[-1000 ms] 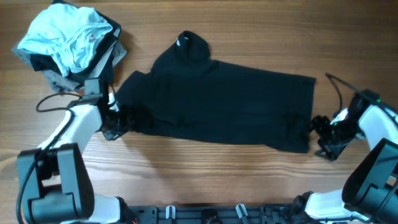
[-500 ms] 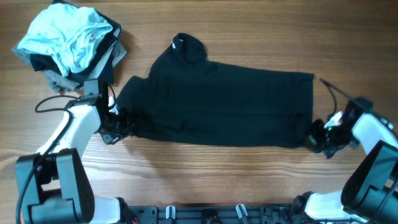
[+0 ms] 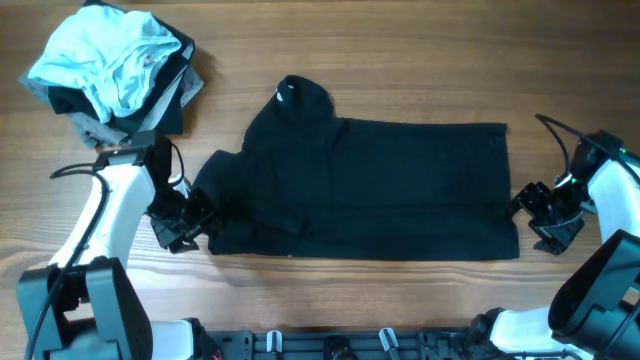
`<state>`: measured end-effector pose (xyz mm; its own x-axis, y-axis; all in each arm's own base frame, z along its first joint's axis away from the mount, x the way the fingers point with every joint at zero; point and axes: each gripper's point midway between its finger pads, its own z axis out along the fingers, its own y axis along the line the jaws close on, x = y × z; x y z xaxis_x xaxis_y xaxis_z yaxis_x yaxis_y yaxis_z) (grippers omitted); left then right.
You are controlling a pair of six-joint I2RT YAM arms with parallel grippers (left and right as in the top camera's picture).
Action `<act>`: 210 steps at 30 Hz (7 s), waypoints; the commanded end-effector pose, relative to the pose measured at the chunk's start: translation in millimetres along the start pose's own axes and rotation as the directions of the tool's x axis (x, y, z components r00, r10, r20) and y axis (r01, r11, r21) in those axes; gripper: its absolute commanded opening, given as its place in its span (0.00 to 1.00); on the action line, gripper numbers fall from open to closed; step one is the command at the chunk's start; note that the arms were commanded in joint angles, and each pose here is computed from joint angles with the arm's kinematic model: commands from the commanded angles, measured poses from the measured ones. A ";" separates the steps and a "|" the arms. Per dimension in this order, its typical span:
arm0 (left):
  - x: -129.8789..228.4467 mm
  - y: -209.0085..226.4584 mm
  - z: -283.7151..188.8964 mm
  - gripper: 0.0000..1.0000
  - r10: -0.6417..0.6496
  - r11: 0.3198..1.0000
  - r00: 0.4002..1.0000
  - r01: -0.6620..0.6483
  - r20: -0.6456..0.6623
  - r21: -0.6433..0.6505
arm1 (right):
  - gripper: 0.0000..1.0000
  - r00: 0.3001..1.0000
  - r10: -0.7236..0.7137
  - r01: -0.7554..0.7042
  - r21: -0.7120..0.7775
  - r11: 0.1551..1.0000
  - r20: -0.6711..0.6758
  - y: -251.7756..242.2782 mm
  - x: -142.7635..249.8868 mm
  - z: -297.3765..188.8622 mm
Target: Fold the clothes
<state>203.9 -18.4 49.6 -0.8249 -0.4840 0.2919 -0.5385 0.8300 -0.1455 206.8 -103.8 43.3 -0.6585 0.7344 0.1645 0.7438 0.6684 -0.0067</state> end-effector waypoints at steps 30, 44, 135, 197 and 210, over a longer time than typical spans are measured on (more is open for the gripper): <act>-199.4 -289.2 -17.0 0.55 0.409 0.657 0.499 -0.742 0.764 0.133 | 0.75 0.930 -0.187 0.323 -0.455 0.830 0.318 103.6 -63.5 -75.5; -207.1 -281.2 14.2 0.55 0.436 0.692 0.521 -0.715 0.734 0.096 | 0.73 0.929 -0.144 0.300 -0.467 0.832 0.340 106.5 -72.9 -79.7; -15.8 -92.0 -28.0 0.39 0.423 0.906 0.894 -0.420 0.148 -0.054 | 0.64 0.995 -0.079 0.085 -0.122 0.989 0.056 20.4 -32.3 -29.1; -48.5 -80.9 -75.3 0.94 0.332 0.916 0.864 -0.392 0.378 0.090 | 0.55 0.366 -0.911 0.930 -0.050 0.363 0.192 206.0 167.4 -20.8; -47.1 -78.5 -68.6 0.98 0.330 0.920 0.878 -0.381 0.348 0.088 | 0.04 0.282 -0.959 0.903 -0.337 0.267 -0.005 200.6 222.8 39.1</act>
<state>296.1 -43.3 111.2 -0.9602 -0.2505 -0.1235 -0.1979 0.9223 -0.3319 234.3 153.2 30.1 -0.9670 -0.2453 0.0692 -0.2205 0.9412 0.2559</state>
